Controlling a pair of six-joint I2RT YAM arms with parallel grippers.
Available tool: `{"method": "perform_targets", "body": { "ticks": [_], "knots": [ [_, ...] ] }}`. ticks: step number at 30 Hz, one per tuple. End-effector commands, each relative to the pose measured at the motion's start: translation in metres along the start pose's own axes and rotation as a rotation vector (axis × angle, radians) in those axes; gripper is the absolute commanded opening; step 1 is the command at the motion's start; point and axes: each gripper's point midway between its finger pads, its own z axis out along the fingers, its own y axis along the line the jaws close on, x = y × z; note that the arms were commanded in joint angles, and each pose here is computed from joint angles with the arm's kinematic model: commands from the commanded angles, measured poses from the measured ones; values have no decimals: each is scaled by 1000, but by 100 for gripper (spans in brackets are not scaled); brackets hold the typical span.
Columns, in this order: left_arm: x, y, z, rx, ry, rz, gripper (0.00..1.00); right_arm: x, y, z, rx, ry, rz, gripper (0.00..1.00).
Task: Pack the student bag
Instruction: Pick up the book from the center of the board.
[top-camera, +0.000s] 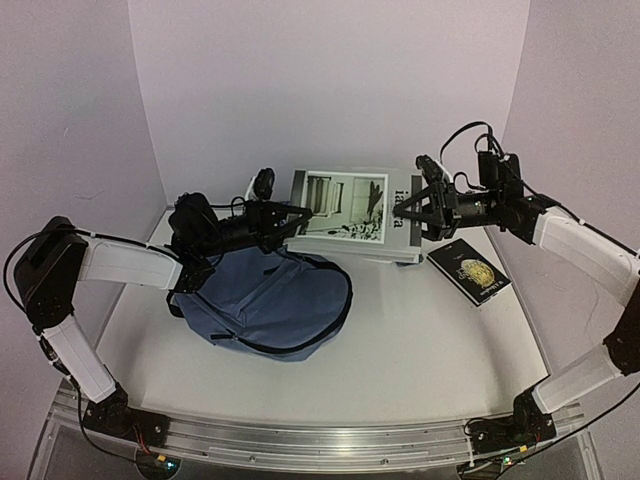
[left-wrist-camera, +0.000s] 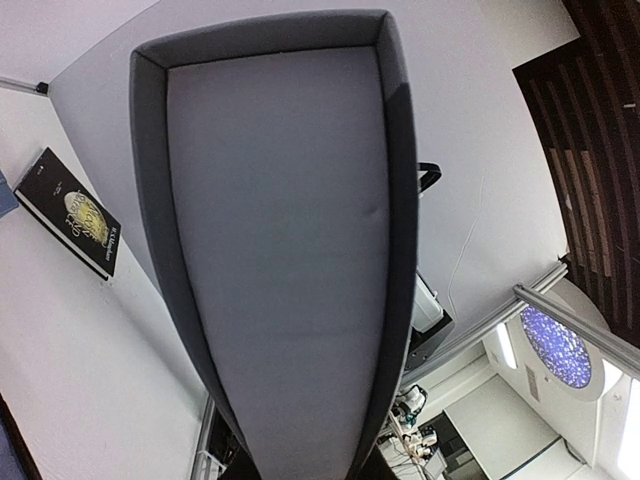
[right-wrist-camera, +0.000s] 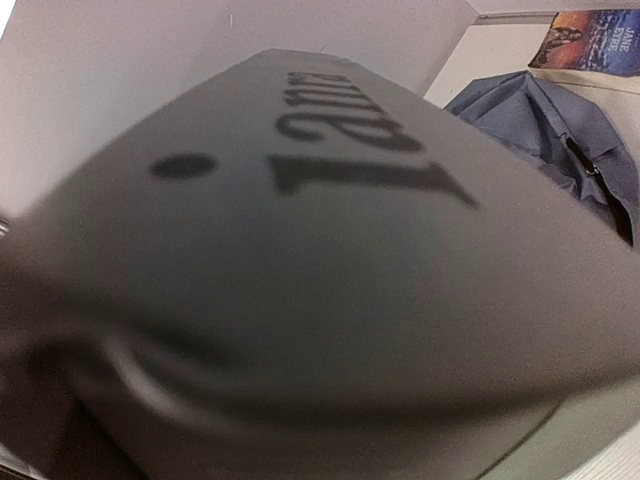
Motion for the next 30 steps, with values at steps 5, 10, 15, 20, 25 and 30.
{"method": "perform_targets", "body": {
  "ticks": [5,10,15,20,25,30],
  "knots": [
    [-6,-26,6,77,7,66,16,-9,8,-1,-26,-13,-18,46],
    [-4,-20,6,31,17,71,25,-7,6,0,-35,-3,18,31],
    [-3,-8,-2,-94,5,94,57,-7,7,-2,-34,-6,39,15],
    [-11,8,-29,-391,-38,203,86,-11,-3,-19,15,-65,71,12],
    [4,47,-66,-767,63,306,89,-11,-35,-43,131,-164,133,9],
    [62,92,-63,-1025,397,433,82,-4,-71,-67,220,-232,234,8]
  ]
}}
